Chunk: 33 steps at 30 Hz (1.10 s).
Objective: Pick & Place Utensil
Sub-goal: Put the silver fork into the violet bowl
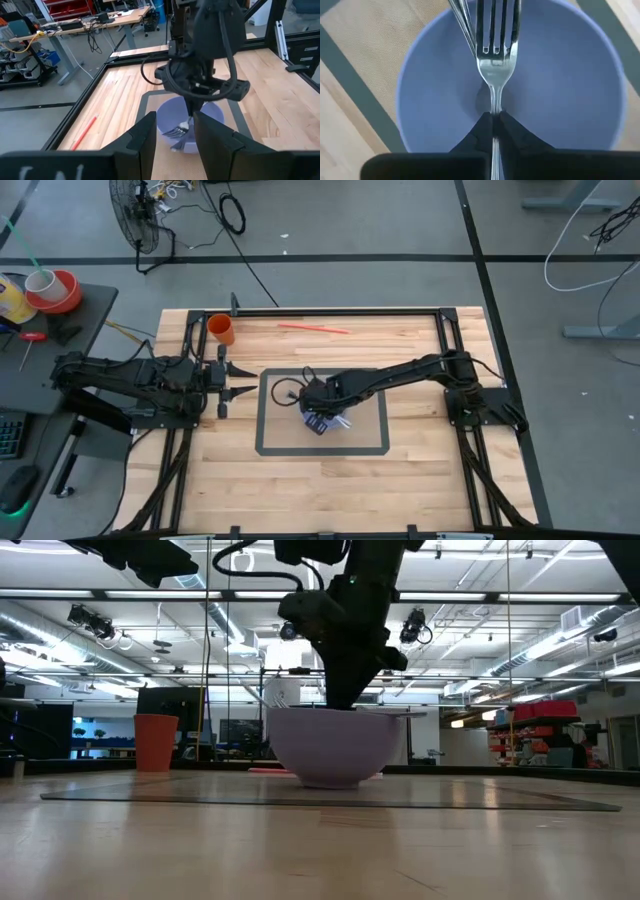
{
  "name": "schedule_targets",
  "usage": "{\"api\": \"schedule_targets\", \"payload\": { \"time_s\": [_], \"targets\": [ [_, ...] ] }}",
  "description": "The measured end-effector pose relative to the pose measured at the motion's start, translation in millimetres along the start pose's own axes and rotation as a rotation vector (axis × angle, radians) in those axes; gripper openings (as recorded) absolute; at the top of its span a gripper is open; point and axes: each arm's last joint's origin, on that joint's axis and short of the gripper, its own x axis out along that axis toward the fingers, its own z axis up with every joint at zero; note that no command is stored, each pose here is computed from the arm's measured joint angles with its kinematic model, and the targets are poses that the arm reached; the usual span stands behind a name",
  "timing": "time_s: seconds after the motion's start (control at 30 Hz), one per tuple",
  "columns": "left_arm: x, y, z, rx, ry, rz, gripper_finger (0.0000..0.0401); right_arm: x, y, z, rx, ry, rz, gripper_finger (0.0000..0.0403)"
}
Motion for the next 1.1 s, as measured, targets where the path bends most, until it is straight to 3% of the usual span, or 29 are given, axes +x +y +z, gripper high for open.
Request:
{"api": "schedule_targets", "payload": {
  "time_s": [0.3, 0.6, 1.1],
  "targets": [
    [0.0, 0.0, 0.0, 0.000, 0.000, 0.000, 0.0135, 1.2, -3.9, 2.1, 0.042, 0.015, -0.001, 0.0012],
    [0.0, 0.0, 0.0, 0.000, 0.000, 0.000, 0.0135, 1.6, -14.3, -1.9, 0.072, 0.168, 0.020, 0.0013],
    [0.0, 0.0, 0.0, 0.000, 0.000, 0.000, 0.0135, 8.1, -19.6, 3.0, 0.046, 0.174, 0.019, 0.0013]
  ]
}}
